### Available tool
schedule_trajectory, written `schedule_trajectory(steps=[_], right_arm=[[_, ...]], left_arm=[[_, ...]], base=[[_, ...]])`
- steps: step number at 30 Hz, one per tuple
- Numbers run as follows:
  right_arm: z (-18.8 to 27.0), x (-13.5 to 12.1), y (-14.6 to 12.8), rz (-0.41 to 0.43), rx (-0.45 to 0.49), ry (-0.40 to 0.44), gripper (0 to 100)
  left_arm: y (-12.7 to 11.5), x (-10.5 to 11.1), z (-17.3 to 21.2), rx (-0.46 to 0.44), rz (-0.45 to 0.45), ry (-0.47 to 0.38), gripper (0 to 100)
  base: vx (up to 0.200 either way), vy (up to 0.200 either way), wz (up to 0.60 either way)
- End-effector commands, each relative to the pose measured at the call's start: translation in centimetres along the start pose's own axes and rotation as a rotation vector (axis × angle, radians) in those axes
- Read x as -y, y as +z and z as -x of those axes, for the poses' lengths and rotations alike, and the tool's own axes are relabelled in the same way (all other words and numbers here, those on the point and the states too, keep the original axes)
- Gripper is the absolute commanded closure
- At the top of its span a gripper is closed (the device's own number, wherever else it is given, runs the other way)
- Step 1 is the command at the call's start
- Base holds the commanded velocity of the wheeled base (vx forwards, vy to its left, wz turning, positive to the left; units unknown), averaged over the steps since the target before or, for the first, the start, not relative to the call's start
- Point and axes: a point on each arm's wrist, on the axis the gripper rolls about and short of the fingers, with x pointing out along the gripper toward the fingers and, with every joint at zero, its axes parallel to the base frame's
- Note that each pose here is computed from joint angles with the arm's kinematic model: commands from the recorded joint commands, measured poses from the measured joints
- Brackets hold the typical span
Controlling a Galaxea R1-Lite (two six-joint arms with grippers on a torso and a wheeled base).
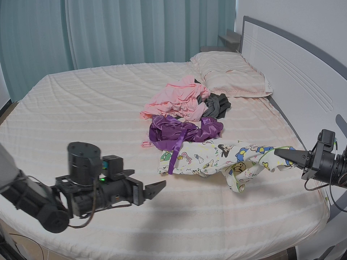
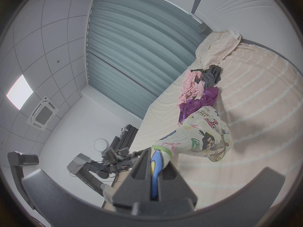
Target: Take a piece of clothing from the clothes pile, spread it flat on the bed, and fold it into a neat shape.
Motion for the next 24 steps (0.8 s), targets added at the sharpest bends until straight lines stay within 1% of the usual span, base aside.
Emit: schedule_trajectory(steps=[1, 6, 10, 13, 18, 21, 24], right_arm=[[-0.9, -0.1, -0.4, -0.035, -0.071, 0.014, 100], [-1.0, -0.6, 0.1, -0.066, -0.053, 0.025, 100], [-1.0, -0.8, 0.4, -0.07, -0.046, 0.032, 100], [-1.0, -0.8, 0.5, -0.07, -0.044, 0.032, 100], [-1.1, -1.3, 1.1, -0.056, -0.02, 0.044, 100], [-1.1, -1.5, 1.4, -0.051, -0.015, 0.053, 100], [-1.2, -1.7, 1.6, -0.044, -0.008, 0.061, 100]], left_arm=[[-4.6, 2.9, -11.4, -0.026, 0.082, -0.068, 0], [-5.6, 2.5, -13.8, -0.035, 0.088, -0.069, 0], [-6.1, 2.4, -15.6, -0.019, 0.087, -0.066, 0], [-5.8, 2.1, -16.7, 0.017, 0.101, -0.059, 0], [-4.4, 2.3, -17.5, 0.112, 0.106, -0.064, 0], [-4.0, 1.9, -17.7, 0.127, 0.111, -0.061, 0], [-4.0, 1.6, -17.7, 0.122, 0.115, -0.072, 0]], base=[[0.0, 0.0, 0.0], [0.0, 0.0, 0.0], [0.0, 0.0, 0.0], [0.0, 0.0, 0.0], [0.0, 0.0, 0.0], [0.0, 0.0, 0.0], [0.0, 0.0, 0.0]])
